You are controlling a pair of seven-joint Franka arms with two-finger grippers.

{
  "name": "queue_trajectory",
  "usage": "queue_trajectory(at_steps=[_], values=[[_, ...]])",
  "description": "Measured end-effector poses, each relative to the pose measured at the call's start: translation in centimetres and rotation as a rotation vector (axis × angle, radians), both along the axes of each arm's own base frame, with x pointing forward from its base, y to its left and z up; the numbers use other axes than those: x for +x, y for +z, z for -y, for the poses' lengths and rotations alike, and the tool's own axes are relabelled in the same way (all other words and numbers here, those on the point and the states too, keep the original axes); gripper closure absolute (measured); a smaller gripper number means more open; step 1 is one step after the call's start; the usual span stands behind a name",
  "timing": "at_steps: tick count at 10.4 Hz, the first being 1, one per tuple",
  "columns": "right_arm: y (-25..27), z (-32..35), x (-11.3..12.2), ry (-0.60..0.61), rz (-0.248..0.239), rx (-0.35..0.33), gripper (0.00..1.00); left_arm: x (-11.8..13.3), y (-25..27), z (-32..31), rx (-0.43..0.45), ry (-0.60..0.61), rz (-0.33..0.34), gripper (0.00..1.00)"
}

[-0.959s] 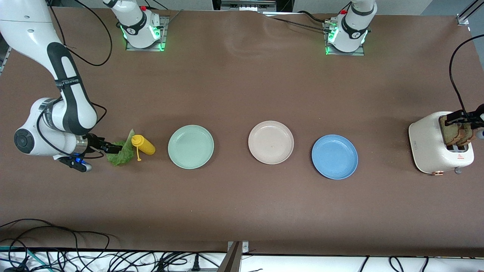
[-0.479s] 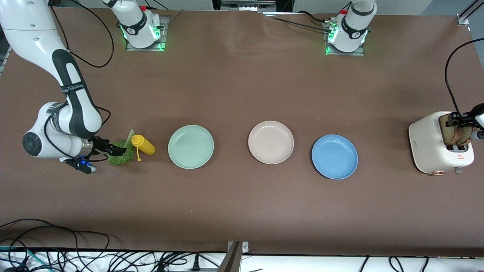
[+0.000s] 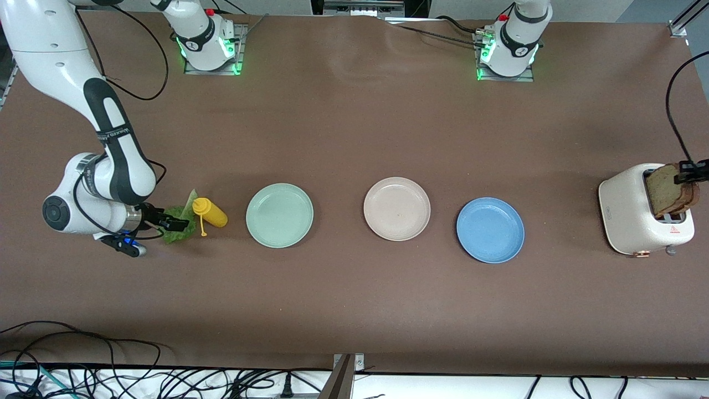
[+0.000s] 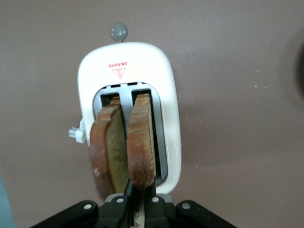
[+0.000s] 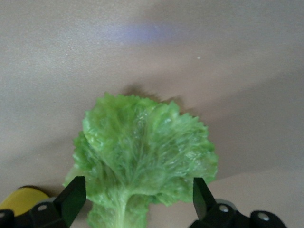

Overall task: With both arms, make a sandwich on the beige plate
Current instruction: 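Grasp the lettuce with the right gripper while the left gripper grasps bread, then lift the lettuce with the right gripper while the left gripper places bread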

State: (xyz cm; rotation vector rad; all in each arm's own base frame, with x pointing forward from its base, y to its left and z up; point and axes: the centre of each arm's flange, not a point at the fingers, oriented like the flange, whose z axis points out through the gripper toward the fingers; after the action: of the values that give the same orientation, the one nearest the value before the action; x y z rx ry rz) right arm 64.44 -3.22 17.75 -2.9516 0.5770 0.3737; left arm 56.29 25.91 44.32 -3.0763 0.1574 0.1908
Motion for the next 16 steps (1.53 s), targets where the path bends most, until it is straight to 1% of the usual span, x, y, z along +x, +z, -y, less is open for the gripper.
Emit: queue_trajectory(at_steps=[2,4,6,7,8,9,10,11,13,14,15,16], values=[[-0.4,-0.5,0.3,0.009,0.002,0.001,0.0,0.8,5.6,2.8,-0.012,-0.038,-0.024,0.92],[-0.7,-0.4,0.5,0.011,0.005,0.001,0.02,2.2,9.0,10.4,-0.041,-0.137,-0.069,0.92],[-0.7,0.0,0.6,0.025,0.01,0.001,0.31,3.7,8.8,19.7,-0.05,-0.196,-0.091,0.92],[-0.6,0.3,0.7,0.046,0.017,0.005,0.44,4.3,7.6,24.8,-0.069,-0.197,-0.11,0.92],[-0.4,0.6,0.7,0.062,0.021,0.009,0.55,4.5,5.7,29.8,-0.117,-0.188,-0.141,0.92],[-0.1,0.5,0.8,0.072,0.025,0.012,0.6,4.6,3.6,33.9,-0.178,-0.178,-0.182,0.92],[0.1,0.3,1.0,0.079,0.027,0.014,0.66,4.7,1.5,37.3,-0.256,-0.165,-0.227,0.92],[0.3,0.2,1.1,0.085,0.022,0.016,0.71,4.9,-0.5,40.3,-0.345,-0.138,-0.254,0.92],[2.3,0.1,1.8,0.131,-0.018,0.042,0.81,5.8,-3.8,44.6,-0.493,-0.099,-0.268,0.92],[4.1,0.2,2.5,0.172,-0.035,0.055,0.85,6.0,-5.8,47.2,-0.571,-0.081,-0.277,0.92],[6.0,0.5,3.1,0.203,-0.046,0.056,0.91,6.3,-7.9,50.1,-0.662,-0.045,-0.283,0.92],[7.5,0.9,3.5,0.229,-0.055,0.041,0.91,6.4,-10.2,52.2,-0.722,-0.011,-0.293,0.92]])
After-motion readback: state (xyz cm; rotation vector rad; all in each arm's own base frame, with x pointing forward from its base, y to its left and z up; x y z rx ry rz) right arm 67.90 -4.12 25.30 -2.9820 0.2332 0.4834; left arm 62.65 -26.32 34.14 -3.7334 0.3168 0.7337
